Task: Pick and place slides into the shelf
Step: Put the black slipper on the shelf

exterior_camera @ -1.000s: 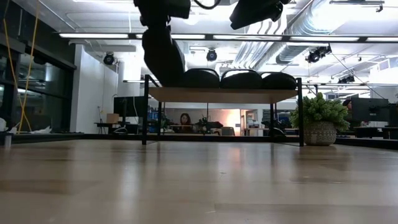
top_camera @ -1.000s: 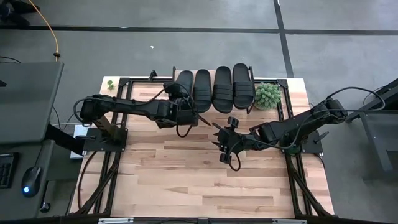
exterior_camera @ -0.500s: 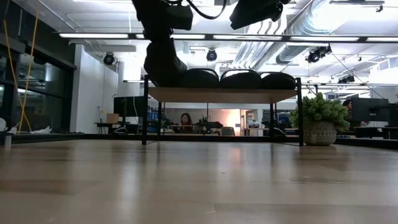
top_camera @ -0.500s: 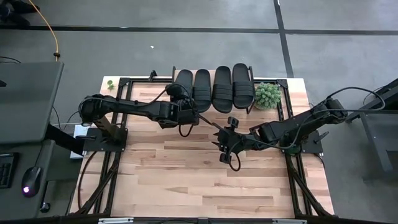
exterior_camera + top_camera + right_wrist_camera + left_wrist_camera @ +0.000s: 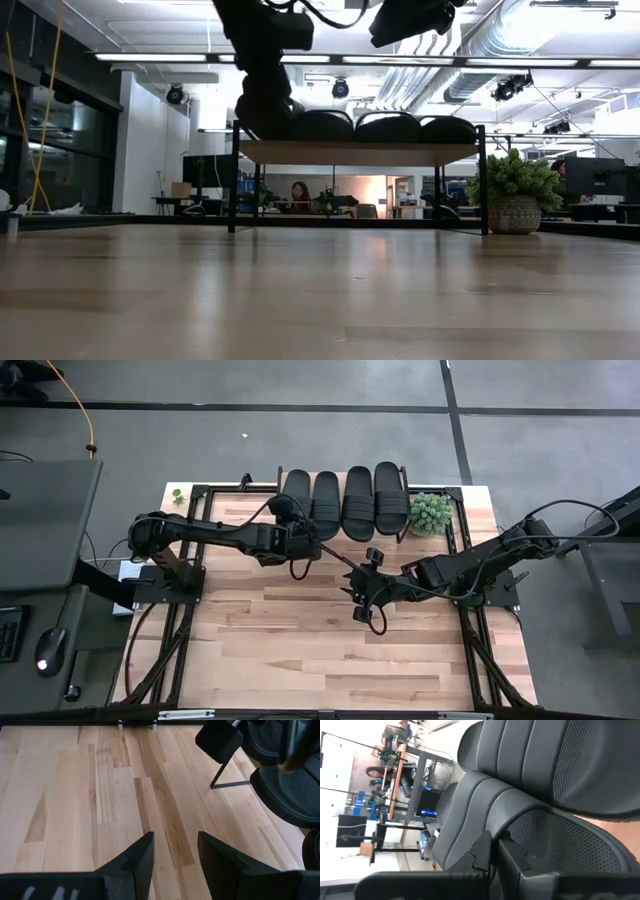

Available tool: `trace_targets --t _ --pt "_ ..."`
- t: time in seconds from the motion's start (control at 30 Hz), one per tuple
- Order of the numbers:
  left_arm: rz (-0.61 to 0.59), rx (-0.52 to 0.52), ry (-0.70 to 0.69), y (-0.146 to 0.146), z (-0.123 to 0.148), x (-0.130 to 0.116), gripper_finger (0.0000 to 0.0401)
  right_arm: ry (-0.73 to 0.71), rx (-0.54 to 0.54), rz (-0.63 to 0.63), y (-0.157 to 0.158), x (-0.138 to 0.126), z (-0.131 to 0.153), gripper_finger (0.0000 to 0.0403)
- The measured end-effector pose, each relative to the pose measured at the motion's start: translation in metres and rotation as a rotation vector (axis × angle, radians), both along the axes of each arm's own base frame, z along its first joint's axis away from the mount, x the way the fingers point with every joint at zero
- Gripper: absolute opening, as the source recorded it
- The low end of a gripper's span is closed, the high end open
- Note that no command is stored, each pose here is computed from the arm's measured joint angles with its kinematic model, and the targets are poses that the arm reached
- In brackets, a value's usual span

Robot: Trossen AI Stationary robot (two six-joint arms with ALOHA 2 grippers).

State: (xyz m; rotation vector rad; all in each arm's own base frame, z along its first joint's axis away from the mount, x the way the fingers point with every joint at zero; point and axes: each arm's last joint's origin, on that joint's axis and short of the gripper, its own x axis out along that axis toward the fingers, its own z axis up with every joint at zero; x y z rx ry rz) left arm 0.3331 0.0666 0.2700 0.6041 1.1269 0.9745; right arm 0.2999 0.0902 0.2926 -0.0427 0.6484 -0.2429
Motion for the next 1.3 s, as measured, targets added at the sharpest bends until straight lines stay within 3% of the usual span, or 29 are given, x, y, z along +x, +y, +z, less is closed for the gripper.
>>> trace_targets --t 0.7,1.3 --pt "-0.093 -0.006 -0.094 -0.013 0.005 0.014 0.0005 0.0 0.0 0.0 0.0 0.0 0.0 0.0142" --pt "-0.158 -0.091 -0.12 -0.014 0.004 0.017 0.001 0.001 0.0 0.0 0.0 0.0 0.0 0.0142"
